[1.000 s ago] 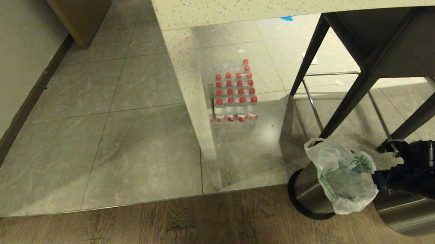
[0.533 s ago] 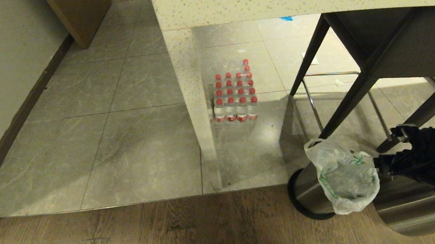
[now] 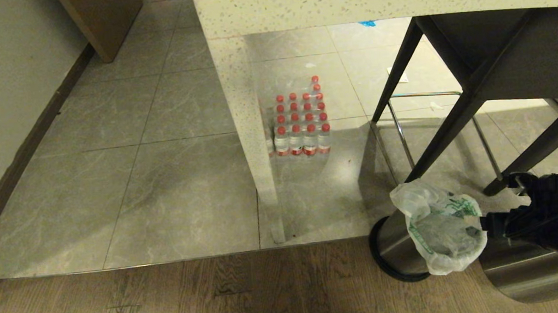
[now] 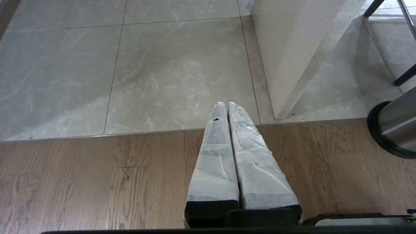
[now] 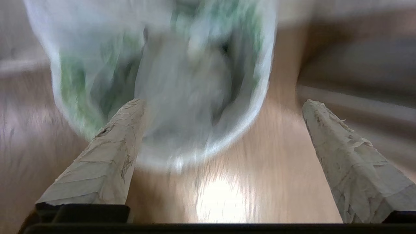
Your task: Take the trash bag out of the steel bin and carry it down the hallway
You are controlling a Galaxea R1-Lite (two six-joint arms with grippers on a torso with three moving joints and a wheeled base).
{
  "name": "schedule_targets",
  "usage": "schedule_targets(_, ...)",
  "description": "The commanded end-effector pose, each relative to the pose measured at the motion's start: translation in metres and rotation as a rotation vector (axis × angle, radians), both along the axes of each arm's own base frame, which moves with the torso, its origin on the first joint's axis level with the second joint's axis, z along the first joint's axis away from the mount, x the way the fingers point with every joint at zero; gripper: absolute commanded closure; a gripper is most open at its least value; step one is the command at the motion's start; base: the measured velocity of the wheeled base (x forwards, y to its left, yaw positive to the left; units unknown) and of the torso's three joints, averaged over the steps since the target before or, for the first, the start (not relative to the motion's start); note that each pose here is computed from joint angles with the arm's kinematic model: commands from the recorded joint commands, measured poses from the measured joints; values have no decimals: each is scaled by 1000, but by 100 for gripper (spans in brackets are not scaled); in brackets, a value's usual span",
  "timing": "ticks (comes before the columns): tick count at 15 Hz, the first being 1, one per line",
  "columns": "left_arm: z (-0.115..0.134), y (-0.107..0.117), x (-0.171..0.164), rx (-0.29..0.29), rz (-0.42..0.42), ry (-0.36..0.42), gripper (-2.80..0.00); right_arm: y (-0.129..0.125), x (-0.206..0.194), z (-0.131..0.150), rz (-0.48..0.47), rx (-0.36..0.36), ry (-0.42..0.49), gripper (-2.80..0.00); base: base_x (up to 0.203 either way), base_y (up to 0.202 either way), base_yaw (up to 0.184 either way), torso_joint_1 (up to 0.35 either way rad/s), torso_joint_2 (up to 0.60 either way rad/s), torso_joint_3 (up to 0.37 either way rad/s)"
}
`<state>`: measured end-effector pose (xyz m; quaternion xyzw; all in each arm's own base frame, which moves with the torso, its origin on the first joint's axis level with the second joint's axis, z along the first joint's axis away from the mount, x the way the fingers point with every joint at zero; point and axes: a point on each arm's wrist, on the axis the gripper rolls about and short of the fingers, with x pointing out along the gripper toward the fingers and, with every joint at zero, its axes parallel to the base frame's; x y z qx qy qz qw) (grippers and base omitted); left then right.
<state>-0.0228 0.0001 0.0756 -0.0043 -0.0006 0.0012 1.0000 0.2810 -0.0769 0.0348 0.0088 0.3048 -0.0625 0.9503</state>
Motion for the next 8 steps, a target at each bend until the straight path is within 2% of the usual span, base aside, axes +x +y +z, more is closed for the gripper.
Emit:
schedule_targets(1, 0, 0, 0, -1, 1, 0, 0, 2, -5, 10, 10, 11, -11, -280, 0, 0, 0, 0, 0, 0)
schedule_targets(3, 0, 0, 0, -1, -1, 0, 0, 4, -13, 8, 15, 22, 22, -280, 0, 0, 0, 0, 0, 0)
schedule_targets(5, 0, 0, 0, -1, 0, 0, 0, 4, -13, -6, 16, 36, 108, -280, 0, 0, 0, 0, 0, 0)
schedule_targets(8, 0, 0, 0, -1, 0, -1, 0, 2, -8, -24, 2, 37, 169, -280, 0, 0, 0, 0, 0, 0)
